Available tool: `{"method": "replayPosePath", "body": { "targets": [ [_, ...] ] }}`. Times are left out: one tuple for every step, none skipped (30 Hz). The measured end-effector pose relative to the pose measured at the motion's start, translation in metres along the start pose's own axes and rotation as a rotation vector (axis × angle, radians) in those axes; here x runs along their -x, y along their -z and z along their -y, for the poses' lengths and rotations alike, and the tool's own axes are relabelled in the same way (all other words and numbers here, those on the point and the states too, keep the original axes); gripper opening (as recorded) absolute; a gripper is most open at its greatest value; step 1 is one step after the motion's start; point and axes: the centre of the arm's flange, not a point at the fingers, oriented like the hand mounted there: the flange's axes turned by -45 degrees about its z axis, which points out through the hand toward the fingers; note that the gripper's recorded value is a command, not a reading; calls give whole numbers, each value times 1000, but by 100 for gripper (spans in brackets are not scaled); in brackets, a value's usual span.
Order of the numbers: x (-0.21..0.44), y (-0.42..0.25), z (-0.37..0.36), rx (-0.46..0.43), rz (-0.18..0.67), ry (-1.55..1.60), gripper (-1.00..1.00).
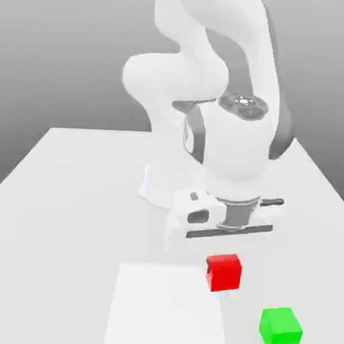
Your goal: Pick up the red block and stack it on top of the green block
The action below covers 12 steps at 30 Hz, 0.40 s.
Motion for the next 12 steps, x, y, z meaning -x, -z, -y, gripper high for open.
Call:
{"method": "replayPosePath", "body": {
  "targets": [
    [-11,4,10,0,0,42,-100],
    [-22,9,21,-1,-1,86,-100],
    [-32,13,33,-2,-1,129,-100],
    [-40,14,42,-3,-1,163,-100],
    [-44,7,47,-3,-2,179,-100],
    [-47,-3,50,-3,-2,188,-100],
    [-48,-16,51,-3,-2,192,-100],
    [-48,-29,52,-3,-2,194,-100],
    [-48,-39,52,-3,-2,196,100],
    [-48,-39,52,-3,-2,196,100],
    [-48,-39,52,-3,-2,196,100],
    [-48,-39,52,-3,-2,196,100]
  ]
}}
